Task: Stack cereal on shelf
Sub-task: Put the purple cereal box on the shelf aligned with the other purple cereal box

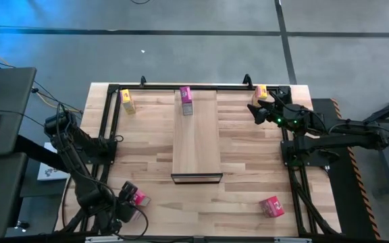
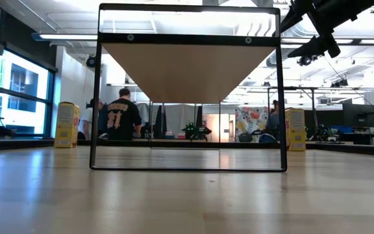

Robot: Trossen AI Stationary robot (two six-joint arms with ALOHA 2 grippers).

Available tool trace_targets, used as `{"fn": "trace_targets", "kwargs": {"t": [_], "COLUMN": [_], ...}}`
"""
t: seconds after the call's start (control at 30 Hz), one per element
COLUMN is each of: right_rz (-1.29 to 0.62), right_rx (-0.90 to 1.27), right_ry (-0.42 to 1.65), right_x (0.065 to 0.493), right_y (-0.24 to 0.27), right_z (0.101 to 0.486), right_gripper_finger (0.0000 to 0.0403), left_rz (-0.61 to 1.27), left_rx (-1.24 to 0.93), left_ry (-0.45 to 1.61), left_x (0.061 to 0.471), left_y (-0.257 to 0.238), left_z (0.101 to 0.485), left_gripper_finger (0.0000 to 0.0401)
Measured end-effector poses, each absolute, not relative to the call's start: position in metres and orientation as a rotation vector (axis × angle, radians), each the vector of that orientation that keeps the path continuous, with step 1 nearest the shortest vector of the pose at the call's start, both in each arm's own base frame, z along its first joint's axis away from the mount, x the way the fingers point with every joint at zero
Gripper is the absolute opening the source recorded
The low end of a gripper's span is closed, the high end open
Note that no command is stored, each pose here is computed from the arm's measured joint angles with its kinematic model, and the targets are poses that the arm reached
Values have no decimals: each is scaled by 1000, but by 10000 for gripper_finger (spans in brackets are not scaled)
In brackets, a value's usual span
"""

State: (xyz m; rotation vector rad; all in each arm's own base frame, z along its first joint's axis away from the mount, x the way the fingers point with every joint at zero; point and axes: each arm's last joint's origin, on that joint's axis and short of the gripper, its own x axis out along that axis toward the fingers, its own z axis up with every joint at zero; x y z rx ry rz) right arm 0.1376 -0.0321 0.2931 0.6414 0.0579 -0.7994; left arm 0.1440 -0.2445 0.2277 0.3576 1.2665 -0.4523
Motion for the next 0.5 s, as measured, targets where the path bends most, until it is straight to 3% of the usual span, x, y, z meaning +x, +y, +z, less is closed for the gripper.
{"fn": "trace_targets", "kwargs": {"t": [0.3,0.5], "right_rz": [-798,-798], "right_rx": [643,641], "right_ry": [58,60], "right_x": [138,138], "right_y": [-32,-32], "right_z": [293,293], "right_gripper_finger": [353,353], "left_rz": [-452,-463], "left_rx": [228,90], "left_ry": [1296,1264], "left_x": [140,132], "left_y": [-241,-229], "left_z": [239,263], "left_gripper_finger": [116,94]}}
